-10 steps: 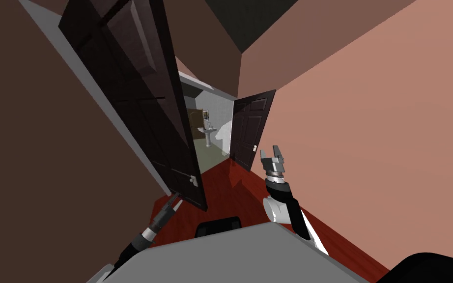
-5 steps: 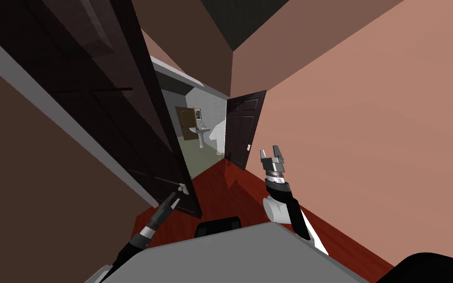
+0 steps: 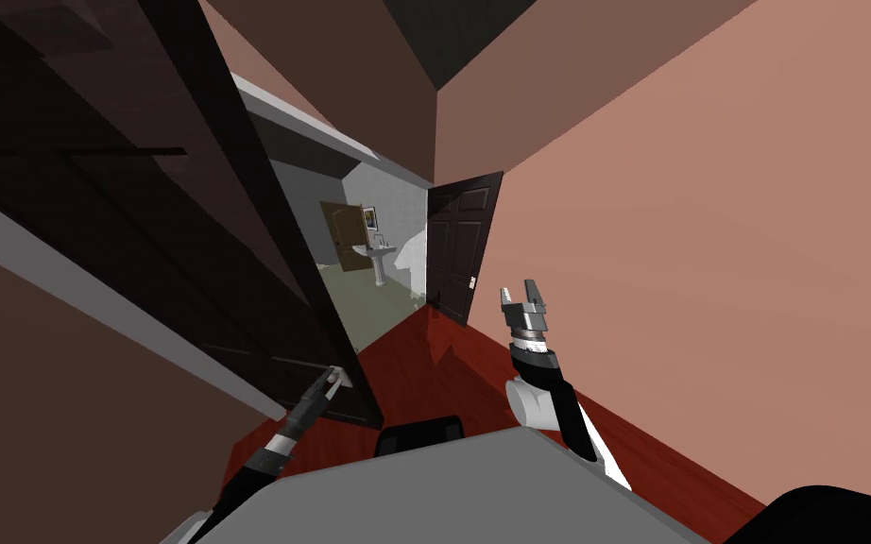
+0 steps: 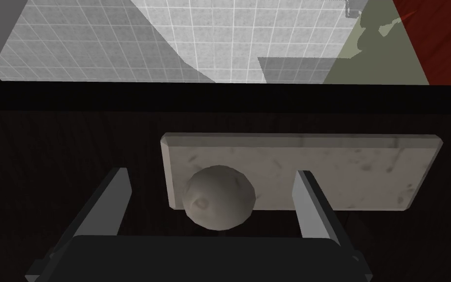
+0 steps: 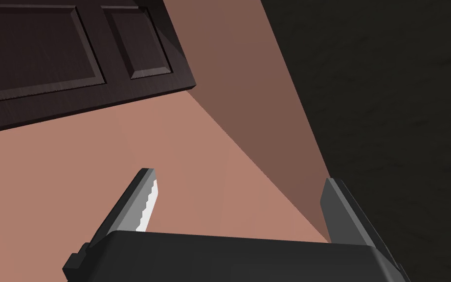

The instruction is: Pull the door open

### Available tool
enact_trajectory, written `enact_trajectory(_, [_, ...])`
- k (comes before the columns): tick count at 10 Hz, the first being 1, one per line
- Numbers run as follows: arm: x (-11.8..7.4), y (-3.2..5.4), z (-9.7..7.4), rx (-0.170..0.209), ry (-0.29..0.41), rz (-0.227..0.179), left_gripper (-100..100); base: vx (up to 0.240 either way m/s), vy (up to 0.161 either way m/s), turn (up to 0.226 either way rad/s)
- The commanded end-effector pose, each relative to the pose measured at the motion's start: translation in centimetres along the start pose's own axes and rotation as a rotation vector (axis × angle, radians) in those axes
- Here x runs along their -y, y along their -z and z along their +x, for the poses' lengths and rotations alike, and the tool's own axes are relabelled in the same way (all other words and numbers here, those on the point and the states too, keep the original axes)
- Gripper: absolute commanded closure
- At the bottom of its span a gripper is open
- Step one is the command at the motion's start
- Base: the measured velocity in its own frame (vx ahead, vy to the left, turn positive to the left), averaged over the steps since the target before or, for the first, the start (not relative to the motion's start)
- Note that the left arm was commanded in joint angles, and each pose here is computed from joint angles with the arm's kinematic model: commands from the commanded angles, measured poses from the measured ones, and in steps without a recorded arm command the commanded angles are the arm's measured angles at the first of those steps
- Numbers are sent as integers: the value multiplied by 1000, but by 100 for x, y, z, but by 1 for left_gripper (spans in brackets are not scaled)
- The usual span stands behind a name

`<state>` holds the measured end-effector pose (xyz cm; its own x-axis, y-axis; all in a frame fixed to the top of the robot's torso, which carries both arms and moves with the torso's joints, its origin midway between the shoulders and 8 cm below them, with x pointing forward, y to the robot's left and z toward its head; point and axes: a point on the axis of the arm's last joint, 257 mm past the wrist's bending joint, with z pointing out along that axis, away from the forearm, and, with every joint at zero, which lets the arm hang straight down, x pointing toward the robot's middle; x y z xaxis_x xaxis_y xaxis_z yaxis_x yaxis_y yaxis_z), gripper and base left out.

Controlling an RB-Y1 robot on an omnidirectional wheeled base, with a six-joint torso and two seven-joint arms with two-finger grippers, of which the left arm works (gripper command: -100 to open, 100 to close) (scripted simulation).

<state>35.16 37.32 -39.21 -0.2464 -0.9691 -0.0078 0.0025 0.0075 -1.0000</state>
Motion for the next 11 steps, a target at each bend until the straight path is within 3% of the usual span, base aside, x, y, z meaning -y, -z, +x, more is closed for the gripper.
enact_trajectory(1, [-2, 1, 4, -1, 0, -1, 100, -3, -1, 18])
enact_trajectory(6, [-2, 1, 4, -1, 0, -1, 100, -1, -1, 0])
enact_trajectory(7, [-16, 107, 76, -30, -3, -3, 100, -30, 16, 36])
enact_trajectory(9, [-17, 210, 145, -59, -5, -3, 100, -52, 28, 52])
enact_trajectory(11, [8, 188, 157, -63, -6, 6, 100, -30, 12, 20])
